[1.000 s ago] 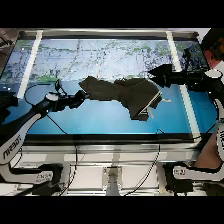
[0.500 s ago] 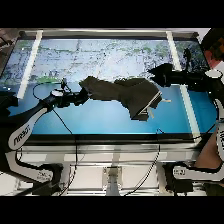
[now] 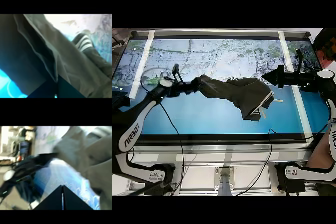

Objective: Fold the clothes and pants, and hang the long-sleeved shirts on hangers.

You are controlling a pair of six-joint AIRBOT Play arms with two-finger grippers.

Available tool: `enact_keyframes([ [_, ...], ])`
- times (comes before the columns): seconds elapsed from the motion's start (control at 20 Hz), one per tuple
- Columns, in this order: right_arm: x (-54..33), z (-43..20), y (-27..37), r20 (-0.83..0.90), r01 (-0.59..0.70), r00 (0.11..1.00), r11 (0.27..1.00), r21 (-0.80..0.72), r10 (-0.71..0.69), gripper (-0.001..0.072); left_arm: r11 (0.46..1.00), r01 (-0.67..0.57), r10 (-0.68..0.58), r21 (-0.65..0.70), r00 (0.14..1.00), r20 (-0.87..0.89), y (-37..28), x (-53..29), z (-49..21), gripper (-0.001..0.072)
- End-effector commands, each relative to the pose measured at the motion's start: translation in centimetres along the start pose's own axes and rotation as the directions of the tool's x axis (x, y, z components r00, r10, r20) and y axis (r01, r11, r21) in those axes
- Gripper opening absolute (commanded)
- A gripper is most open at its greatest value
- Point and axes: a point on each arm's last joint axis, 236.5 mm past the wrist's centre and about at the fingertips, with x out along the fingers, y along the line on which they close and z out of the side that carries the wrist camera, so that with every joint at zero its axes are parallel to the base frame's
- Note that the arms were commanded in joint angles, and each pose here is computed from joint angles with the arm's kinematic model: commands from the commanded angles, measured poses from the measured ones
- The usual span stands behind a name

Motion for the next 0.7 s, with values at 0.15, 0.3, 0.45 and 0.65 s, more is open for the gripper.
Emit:
enact_keyframes([
  [0.15,-3.0,2.0,-4.9,0.095,0.094,0.99,0.993,0.067,-0.1,0.0011,0.928,-0.19,0.187,0.322,0.981,0.041,1.1,-4.2,3.1,0.0003],
  [0.3,-2.7,-1.7,-7.9,0.015,0.107,0.994,0.982,0.156,-0.111,0.0011,0.902,-0.259,0.265,0.345,0.964,0.03,3.1,-4.7,2.9,0.0003],
  [0.45,-1.5,-6.3,-10.9,-0.058,0.136,0.99,0.954,0.268,-0.125,0.0012,0.9,-0.26,0.271,0.35,0.962,0.019,3.2,-4.7,2.6,0.0003],
  [0.65,-1.3,-6.3,-15.3,0.026,0.204,0.969,0.859,0.469,-0.244,0.0017,0.87,-0.284,0.324,0.402,0.946,-0.032,4.5,-5.1,1.4,0.0004],
])
